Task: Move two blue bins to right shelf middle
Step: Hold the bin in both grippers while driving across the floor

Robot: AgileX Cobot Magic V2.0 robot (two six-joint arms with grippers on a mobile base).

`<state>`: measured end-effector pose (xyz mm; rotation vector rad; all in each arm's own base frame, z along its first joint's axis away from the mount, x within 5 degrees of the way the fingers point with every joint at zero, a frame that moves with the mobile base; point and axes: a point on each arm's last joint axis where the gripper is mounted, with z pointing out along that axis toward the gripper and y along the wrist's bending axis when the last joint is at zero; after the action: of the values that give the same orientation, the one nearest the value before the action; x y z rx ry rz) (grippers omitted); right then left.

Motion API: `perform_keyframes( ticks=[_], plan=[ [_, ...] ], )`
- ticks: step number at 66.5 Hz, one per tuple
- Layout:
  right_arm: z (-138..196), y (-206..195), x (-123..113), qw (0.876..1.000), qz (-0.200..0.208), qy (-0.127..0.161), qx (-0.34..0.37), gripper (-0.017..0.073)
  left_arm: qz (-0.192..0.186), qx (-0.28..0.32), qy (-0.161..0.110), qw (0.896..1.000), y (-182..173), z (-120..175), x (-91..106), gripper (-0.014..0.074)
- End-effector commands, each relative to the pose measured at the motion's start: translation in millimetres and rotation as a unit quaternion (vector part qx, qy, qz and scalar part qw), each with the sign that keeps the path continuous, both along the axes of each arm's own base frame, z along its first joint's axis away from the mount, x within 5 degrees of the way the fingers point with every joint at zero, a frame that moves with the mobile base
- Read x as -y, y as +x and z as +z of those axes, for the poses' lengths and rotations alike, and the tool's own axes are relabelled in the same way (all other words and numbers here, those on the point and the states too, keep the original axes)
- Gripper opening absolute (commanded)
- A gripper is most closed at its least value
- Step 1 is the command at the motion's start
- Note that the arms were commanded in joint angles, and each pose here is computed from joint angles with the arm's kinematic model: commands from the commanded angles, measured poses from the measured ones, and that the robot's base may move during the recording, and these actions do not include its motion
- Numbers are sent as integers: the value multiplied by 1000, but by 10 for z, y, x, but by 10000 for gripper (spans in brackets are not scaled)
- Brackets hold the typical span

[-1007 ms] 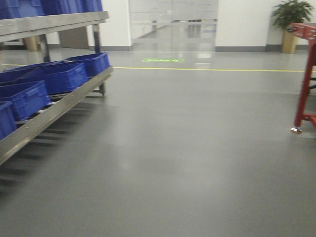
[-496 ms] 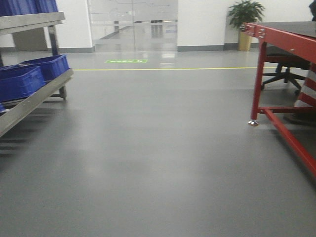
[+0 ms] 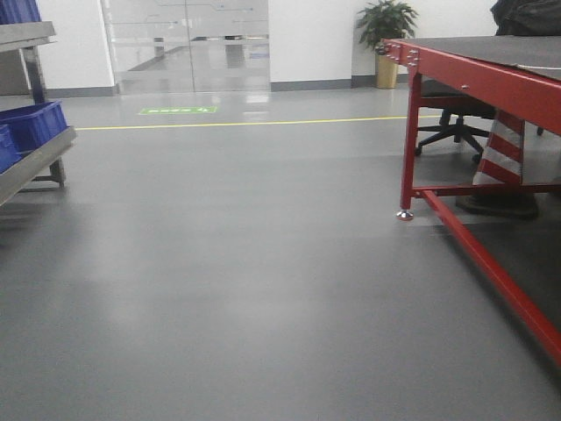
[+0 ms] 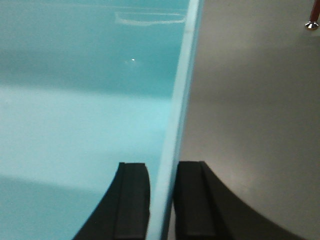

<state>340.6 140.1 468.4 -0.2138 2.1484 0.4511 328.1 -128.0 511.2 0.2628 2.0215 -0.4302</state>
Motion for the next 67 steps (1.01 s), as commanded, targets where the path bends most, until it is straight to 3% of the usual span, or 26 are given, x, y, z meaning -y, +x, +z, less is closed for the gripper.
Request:
perform_keyframes(
  ticks=[1,67],
  plan=[
    [142,7,-50,998,4,41,49,-154,-50,26,-65,996,-158,186,133,-111],
    [147,10,-51,998,3,42,52,-154,-50,27,-65,996,-159,188,138,-111]
  ],
)
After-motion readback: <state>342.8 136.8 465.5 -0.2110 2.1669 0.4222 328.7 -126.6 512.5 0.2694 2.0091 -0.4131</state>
